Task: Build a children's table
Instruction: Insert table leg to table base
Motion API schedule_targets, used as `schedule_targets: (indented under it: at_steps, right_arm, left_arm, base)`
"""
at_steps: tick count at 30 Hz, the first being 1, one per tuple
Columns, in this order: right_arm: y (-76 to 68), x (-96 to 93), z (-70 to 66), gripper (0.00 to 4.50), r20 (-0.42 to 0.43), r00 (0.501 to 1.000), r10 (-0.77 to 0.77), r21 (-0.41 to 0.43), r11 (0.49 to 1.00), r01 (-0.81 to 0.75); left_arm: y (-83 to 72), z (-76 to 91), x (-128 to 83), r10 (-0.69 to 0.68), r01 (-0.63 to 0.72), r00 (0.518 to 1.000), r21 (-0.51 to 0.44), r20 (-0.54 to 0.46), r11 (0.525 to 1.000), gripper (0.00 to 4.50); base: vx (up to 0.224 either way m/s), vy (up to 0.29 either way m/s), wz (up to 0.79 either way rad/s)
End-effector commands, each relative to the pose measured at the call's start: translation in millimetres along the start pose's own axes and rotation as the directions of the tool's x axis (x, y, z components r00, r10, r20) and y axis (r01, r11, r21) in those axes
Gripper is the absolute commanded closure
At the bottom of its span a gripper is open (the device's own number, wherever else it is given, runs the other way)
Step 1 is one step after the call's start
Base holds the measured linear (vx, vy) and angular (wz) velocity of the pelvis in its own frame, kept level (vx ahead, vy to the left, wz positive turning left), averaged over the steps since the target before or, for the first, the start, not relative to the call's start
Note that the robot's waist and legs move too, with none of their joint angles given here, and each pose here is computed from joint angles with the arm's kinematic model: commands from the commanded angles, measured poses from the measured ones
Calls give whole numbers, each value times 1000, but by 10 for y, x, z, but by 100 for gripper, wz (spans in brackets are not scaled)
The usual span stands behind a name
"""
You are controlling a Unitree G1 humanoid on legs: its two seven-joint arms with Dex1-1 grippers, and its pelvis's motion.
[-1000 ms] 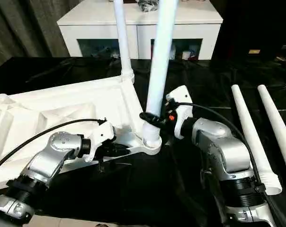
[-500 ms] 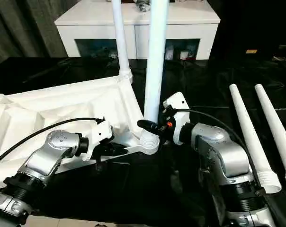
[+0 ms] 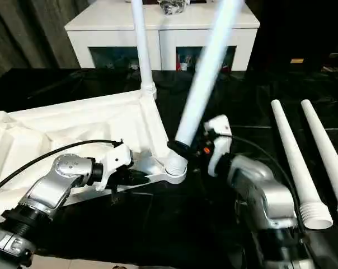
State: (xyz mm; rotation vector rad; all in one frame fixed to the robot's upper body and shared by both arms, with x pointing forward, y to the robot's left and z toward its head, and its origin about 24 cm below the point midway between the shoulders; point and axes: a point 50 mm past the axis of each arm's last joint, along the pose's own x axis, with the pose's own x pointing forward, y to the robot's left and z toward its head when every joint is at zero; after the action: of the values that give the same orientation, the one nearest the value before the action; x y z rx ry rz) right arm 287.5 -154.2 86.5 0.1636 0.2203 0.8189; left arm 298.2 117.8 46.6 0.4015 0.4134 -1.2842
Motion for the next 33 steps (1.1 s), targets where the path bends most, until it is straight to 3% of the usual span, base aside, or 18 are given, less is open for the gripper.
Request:
schedule_targets:
  at_steps: [1, 6, 12, 20, 26, 33]
  right_arm:
    - [35, -31, -105, 268, -48, 999, -1, -21, 1000, 0]
    - [150, -74, -202, 268, -107, 994, 4, -155, 988, -21]
    - [271, 25, -242, 268, -209, 976, 66, -213, 971, -111]
    - [275, 131, -289, 268, -334, 930, 153, -153, 965, -213]
    - [145, 197, -346, 268, -335, 934, 124, -81, 984, -160]
    - [163, 172, -380, 268, -340, 931, 131, -74, 983, -166]
  left_arm:
    - [37, -43, -53, 34, -34, 999, 1, -19, 999, 450]
    - [46, -46, -45, 44, -44, 999, 3, -18, 999, 450]
    - [46, -43, -25, 42, -41, 999, 8, -24, 999, 450]
    - [30, -64, -37, 42, -42, 999, 13, -32, 999, 450]
    - [31, -76, -53, 41, -40, 998, 17, -44, 999, 450]
    - [29, -100, -68, 37, -35, 997, 20, -69, 999, 450]
  base:
    - [0, 0, 0]
    - [0, 0, 0]
    - [0, 0, 0]
    - [0, 0, 0]
    - [0, 0, 0]
    - [0, 0, 0]
